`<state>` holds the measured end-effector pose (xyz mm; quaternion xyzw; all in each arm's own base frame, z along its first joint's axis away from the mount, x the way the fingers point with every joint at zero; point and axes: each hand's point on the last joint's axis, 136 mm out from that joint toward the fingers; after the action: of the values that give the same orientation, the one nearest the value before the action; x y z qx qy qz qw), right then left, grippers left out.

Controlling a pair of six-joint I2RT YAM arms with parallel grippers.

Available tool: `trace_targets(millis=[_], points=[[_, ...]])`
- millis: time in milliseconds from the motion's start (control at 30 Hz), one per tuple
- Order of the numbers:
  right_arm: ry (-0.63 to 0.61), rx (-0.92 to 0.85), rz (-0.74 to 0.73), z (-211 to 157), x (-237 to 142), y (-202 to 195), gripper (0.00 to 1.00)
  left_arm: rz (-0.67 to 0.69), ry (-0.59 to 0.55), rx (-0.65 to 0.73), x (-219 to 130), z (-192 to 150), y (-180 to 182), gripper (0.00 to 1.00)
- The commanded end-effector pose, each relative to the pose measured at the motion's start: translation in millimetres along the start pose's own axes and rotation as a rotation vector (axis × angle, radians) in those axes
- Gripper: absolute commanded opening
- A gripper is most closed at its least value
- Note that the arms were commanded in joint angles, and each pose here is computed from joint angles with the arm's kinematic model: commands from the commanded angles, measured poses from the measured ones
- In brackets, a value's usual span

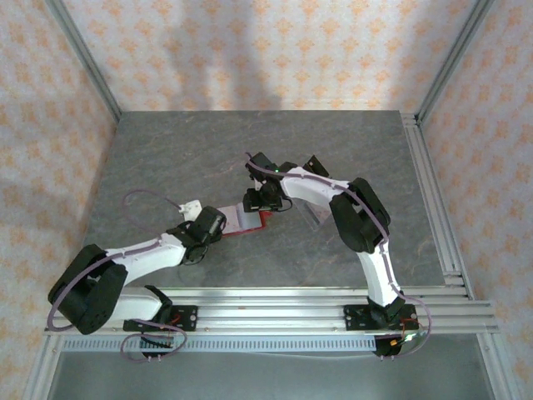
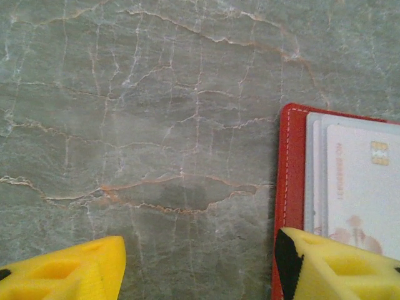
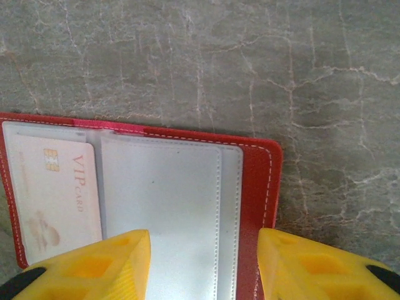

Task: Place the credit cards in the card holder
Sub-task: Flip over the card slot in the card holder.

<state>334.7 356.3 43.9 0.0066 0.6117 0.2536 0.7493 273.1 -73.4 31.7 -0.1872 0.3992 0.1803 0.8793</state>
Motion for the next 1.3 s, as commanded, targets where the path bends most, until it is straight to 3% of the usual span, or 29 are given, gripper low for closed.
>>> trace_targets(millis=[0, 800, 1267], points=[[-0.021, -0.042, -0.046, 4, -11, 2, 0.48, -0.012, -0.001, 0.003, 0, 4, -7, 0.66], [0.036, -0.054, -0.048, 4, 14, 5, 0.48, -0.017, 0.009, 0.0, 5, 0, -8, 0.65], [0.093, -0.037, 0.125, -5, 15, 43, 0.48, -0.035, 0.017, -0.007, 7, -1, -13, 0.65]])
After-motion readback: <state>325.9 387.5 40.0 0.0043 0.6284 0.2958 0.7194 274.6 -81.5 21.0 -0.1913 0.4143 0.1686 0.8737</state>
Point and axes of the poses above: each hand's point on the last joint's axis, 136 mm out from that joint toward the fingers, its own x axis out along the fingers, its own y axis along the line the jaws close on, z = x × y, and after that the axes turned 7 degrees about -x, right-handed
